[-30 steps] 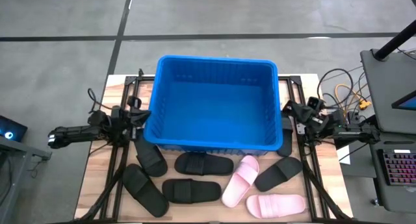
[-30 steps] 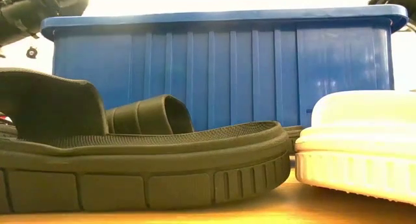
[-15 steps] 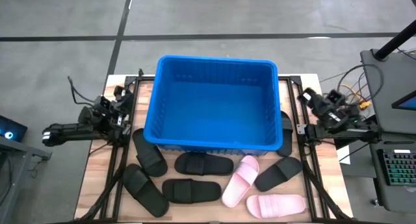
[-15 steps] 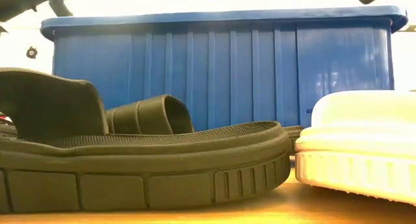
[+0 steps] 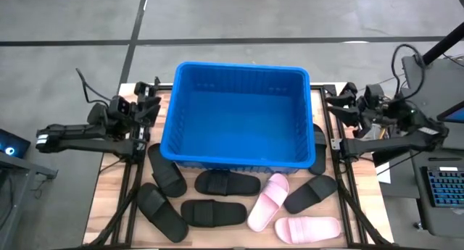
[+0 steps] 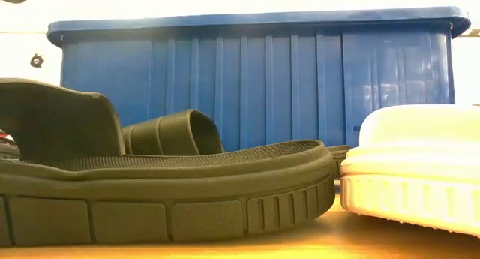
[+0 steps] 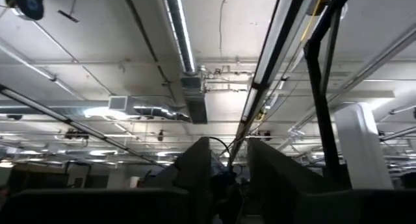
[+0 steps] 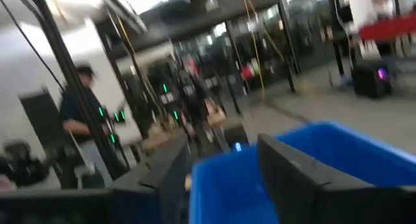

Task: Pick and place slides into bin
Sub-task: Put the black slide into the blue container

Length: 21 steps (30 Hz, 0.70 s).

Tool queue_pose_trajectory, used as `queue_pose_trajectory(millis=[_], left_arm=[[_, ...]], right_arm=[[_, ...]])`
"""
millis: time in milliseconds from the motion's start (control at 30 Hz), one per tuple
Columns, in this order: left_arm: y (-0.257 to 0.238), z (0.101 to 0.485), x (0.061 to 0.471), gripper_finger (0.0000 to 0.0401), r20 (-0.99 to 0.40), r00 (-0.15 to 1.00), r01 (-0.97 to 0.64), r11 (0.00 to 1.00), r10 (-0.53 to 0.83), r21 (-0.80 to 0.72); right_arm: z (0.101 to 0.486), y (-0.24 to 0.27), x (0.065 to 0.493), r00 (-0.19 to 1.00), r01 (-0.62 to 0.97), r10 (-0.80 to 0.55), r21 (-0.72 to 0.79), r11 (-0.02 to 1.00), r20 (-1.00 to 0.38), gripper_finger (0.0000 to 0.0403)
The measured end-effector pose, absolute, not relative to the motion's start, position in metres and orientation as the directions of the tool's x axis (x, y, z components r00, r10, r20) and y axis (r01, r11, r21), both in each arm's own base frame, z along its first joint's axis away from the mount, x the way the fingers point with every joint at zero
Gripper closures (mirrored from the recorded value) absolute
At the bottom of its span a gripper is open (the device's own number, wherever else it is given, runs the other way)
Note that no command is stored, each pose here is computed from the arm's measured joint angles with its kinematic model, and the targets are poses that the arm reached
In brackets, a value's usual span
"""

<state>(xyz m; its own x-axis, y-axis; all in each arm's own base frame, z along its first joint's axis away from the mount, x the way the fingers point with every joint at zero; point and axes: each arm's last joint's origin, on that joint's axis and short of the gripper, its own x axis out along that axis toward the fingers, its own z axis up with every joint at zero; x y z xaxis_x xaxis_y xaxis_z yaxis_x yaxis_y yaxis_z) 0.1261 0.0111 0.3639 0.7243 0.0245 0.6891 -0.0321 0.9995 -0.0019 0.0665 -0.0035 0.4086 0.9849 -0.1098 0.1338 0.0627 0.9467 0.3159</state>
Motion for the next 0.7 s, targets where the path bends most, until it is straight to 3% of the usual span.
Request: queue_pose_trajectory(millis=[133,233,467,700], left_arm=[[0.011,0.373,0.132,0.0211,0.689,0.724,0.046,0.997,0.008,-0.06],[0.012,0.374,0.137,0.0184,0.681,0.732,0.087,0.99,0.01,-0.108],[0.012,0.369,0.143,0.0178,0.662,0.749,0.102,0.985,0.016,-0.14],[0.013,0.366,0.146,0.0178,0.65,0.76,0.147,0.968,0.02,-0.201]], right_arm=[[0.425,-0.004,0.068,0.994,0.103,-0.11,0.32,0.942,0.006,0.0181],[0.437,-0.003,0.063,0.994,0.101,-0.082,0.338,0.936,-0.069,0.0165],[0.446,-0.002,0.049,0.952,0.166,-0.054,0.359,0.919,-0.302,0.0163],[0.425,-0.002,0.034,0.773,0.36,-0.059,0.361,0.86,-0.632,0.0175]])
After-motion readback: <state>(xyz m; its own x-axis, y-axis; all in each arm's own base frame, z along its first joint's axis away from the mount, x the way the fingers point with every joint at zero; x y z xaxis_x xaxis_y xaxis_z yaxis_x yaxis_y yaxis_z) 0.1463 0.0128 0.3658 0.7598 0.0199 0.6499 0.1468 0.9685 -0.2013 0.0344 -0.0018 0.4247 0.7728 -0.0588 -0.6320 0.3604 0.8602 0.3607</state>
